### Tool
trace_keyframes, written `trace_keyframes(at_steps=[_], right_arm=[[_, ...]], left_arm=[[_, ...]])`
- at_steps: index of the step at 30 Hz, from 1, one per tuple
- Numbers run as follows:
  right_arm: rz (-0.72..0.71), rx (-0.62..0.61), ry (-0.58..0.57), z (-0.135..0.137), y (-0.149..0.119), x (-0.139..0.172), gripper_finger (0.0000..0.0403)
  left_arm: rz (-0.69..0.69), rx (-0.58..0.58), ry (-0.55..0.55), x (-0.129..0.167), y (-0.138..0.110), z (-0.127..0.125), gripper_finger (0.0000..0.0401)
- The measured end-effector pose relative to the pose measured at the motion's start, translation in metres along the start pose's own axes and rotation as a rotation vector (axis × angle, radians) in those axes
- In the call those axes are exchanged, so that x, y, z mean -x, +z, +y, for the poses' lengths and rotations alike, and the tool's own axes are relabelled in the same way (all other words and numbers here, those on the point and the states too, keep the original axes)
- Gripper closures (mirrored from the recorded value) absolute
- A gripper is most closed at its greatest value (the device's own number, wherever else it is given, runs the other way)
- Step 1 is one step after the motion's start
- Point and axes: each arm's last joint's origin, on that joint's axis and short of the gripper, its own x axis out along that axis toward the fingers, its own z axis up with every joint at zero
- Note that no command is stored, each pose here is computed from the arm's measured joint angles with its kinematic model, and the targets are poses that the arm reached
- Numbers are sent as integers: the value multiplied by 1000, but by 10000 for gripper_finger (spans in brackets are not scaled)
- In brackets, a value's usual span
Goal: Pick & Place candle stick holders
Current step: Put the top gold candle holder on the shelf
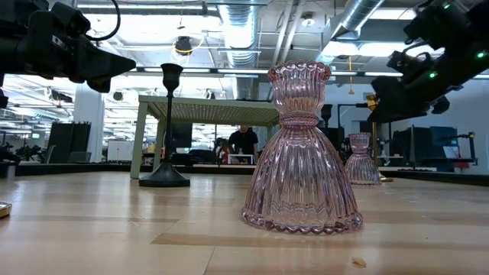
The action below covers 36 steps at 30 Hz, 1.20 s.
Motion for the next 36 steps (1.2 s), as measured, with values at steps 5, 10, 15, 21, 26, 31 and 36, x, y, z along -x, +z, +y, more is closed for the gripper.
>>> trace_keyframes(at_steps=[5, 10, 15, 21, 26, 31, 36], right_arm=[[0, -44, -64, 1, 2, -13, 207], [1, -74, -119, 0, 3, -25, 218], [-10, -111, -147, 1, 5, -33, 236], [-16, -139, -186, -1, 6, -42, 265], [1, -136, -232, -5, 5, -49, 288], [17, -129, -263, -8, 3, -53, 299], [17, -133, -272, -9, 3, -55, 329]], left_arm=[[0, -2, 1, 0, 0, 0, 395], [0, -2, 0, 0, 0, 0, 395], [0, -2, 0, 0, 0, 0, 395], [0, -2, 0, 0, 0, 0, 395], [0, -2, 0, 0, 0, 0, 395], [1, -2, 0, 0, 0, 0, 395], [0, -1, 0, 0, 0, 0, 395]])
